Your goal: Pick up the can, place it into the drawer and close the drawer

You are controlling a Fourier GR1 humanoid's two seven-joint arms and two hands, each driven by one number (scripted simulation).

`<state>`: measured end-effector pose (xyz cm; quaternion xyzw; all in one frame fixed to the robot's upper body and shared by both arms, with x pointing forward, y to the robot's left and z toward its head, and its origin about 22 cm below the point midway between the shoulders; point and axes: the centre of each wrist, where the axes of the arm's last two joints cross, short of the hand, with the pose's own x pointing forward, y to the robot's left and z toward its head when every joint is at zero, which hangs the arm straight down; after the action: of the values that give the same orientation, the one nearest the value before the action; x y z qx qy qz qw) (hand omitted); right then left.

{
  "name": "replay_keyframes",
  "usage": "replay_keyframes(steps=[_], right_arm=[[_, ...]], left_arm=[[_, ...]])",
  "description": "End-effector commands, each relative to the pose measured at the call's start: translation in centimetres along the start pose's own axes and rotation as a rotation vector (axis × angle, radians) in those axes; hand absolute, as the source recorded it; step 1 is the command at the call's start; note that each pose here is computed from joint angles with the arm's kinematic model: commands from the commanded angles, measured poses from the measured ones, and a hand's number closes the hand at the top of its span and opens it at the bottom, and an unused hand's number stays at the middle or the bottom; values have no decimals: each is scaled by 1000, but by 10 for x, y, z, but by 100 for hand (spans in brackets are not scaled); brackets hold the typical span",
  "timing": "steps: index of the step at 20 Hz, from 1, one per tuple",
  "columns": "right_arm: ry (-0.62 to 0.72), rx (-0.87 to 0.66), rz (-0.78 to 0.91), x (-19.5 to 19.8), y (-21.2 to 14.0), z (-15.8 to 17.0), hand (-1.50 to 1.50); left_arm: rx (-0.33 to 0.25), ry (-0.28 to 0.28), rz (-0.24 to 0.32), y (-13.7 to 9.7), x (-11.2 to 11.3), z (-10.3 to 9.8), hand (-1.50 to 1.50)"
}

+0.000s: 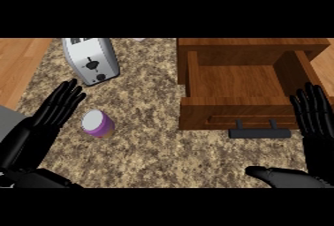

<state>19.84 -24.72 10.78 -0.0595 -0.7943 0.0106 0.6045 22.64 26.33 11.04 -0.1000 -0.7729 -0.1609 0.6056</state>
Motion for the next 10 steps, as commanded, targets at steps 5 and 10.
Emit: replay_keyframes(steps=[5,10], right_arm=[[47,-21,0,1,-15,7,-150],[61,-15,14,-15,-20,26,-150]], left_arm=[[1,59,7,11,30,5,-150],[48,105,42,25,6,6,-150]])
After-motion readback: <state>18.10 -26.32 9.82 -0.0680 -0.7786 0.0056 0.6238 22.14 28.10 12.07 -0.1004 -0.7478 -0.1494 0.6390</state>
